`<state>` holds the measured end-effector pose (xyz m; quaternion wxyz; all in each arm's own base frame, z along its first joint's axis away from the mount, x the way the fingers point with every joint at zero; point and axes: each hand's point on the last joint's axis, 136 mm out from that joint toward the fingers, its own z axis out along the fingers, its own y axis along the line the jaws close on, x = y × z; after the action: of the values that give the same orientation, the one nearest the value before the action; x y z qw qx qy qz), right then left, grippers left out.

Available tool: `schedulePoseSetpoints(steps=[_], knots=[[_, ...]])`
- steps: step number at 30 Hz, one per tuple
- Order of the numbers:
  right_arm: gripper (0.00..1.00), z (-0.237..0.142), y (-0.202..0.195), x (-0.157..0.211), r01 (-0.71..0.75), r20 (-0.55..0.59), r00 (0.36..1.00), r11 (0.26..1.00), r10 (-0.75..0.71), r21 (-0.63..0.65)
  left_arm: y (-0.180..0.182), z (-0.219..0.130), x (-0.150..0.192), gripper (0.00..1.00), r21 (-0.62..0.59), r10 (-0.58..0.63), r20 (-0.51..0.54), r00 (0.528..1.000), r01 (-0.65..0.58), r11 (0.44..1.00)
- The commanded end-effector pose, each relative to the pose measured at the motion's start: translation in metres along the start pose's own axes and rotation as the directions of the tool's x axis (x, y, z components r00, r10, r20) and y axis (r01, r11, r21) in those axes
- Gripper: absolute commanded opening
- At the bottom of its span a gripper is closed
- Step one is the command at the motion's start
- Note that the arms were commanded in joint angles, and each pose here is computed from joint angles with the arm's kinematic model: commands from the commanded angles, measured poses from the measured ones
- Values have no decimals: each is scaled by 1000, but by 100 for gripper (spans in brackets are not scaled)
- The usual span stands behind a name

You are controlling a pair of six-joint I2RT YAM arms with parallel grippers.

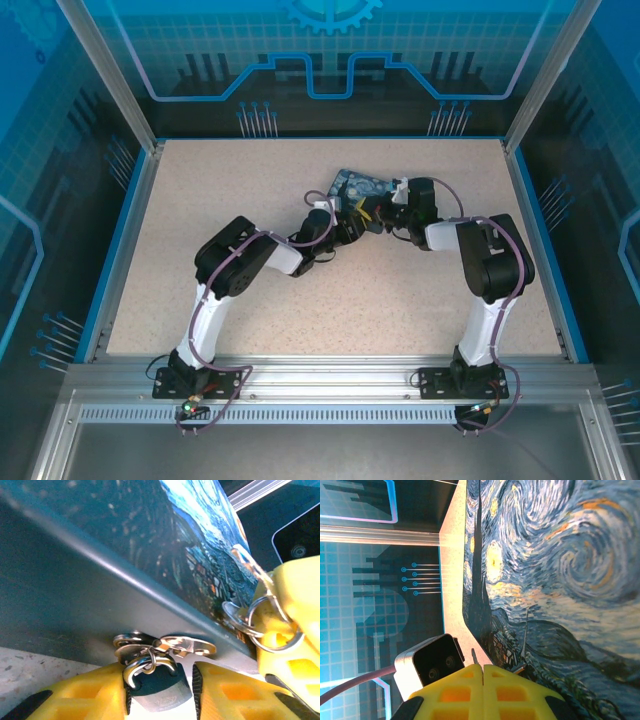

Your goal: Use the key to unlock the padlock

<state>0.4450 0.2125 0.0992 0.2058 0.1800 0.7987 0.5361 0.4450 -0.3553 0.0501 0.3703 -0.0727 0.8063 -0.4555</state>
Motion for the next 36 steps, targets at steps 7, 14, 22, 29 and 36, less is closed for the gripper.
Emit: schedulePoseSetpoints(steps=[7, 14, 22, 29, 36], knots=[[0, 10, -33, 21, -69, -61, 995, 994, 75, 87, -23, -8, -18, 28, 109, -35, 95, 995, 24, 994], [0, 11, -34, 22, -71, -66, 995, 994, 77, 89, -24, -6, -13, 37, 116, -42, 82, 996, 32, 993], [0, 12, -36, 22, -76, -67, 994, 993, 82, 91, -22, -8, -5, 20, 112, -44, 72, 996, 35, 993], [0, 13, -36, 23, -76, -70, 994, 993, 82, 91, -23, -10, -4, 20, 114, -45, 70, 997, 36, 993], [0, 13, -38, 23, -78, -69, 994, 993, 85, 93, -23, -4, 0, 41, 107, -44, 57, 997, 38, 994]])
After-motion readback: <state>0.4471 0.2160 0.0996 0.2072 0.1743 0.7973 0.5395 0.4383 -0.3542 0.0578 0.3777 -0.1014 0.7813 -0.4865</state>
